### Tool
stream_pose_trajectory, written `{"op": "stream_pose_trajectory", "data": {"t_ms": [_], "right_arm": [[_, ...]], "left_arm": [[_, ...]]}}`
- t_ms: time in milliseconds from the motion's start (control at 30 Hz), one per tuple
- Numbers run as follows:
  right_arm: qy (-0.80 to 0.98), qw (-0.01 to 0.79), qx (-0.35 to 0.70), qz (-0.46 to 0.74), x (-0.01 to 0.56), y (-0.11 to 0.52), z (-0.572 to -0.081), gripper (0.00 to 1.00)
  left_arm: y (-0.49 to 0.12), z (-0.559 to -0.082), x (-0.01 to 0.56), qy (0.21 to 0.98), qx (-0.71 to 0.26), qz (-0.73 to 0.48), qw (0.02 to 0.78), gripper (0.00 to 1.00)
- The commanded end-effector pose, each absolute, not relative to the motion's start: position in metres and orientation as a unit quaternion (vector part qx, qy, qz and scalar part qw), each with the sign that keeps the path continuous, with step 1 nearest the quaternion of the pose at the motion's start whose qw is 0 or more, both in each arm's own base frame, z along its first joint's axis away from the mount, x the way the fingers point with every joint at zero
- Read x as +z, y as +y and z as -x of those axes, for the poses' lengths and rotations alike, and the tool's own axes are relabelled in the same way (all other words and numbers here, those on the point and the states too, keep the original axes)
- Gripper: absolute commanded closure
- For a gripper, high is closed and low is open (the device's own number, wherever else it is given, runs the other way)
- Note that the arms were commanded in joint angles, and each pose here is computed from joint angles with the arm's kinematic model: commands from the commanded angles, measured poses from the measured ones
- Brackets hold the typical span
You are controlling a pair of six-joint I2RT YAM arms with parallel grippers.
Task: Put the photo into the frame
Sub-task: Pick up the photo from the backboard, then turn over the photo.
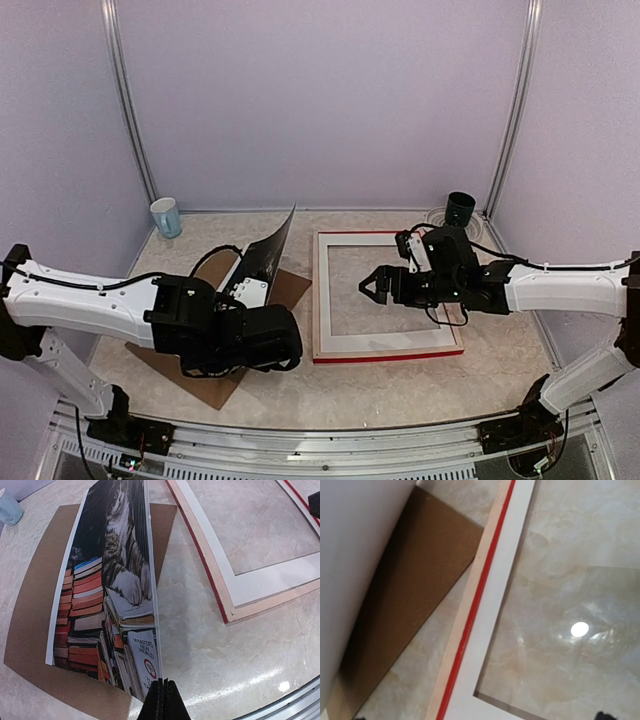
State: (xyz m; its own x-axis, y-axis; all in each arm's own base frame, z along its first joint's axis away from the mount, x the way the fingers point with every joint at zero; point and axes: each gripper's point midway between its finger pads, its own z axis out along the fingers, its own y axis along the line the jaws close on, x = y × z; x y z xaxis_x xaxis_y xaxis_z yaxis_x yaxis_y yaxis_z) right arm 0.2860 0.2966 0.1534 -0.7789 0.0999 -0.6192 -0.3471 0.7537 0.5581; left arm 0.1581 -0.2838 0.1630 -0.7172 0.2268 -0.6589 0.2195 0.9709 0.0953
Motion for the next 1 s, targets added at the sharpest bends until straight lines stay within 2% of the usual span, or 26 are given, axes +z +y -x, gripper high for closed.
{"op": "stream_pose_trajectory", "data": {"t_ms": [0, 233, 400, 633, 733, 833, 933, 967], "right_arm": [[0.873, 0.357, 0.326, 0.064, 0.175, 0.285, -0.294, 0.01], [0.872, 0.381, 0.304, 0.047, 0.188, 0.261, -0.297, 0.01], [0.868, 0.403, 0.288, 0.014, 0.194, 0.229, -0.301, 0.01], [0.860, 0.422, 0.285, -0.009, 0.206, 0.204, -0.300, 0.01], [0.860, 0.422, 0.287, -0.010, 0.206, 0.202, -0.298, 0.01], [0.863, 0.418, 0.285, -0.010, 0.201, 0.201, -0.296, 0.01], [0.866, 0.415, 0.277, -0.008, 0.197, 0.200, -0.298, 0.01], [0.869, 0.414, 0.270, -0.006, 0.194, 0.200, -0.301, 0.01]], "left_arm": [[-0.304, -0.178, 0.205, 0.911, -0.061, -0.105, 0.394, 1.00], [-0.335, -0.208, 0.264, 0.884, -0.172, -0.086, 0.425, 1.00], [-0.360, -0.227, 0.305, 0.861, -0.217, -0.092, 0.450, 1.00], [-0.398, -0.246, 0.378, 0.800, -0.295, -0.101, 0.513, 1.00], [-0.383, -0.250, 0.374, 0.787, -0.310, -0.069, 0.529, 1.00], [-0.370, -0.245, 0.331, 0.795, -0.334, -0.053, 0.504, 1.00], [-0.359, -0.226, 0.289, 0.804, -0.366, -0.046, 0.466, 1.00], [-0.359, -0.195, 0.265, 0.813, -0.373, -0.060, 0.443, 0.99]]}}
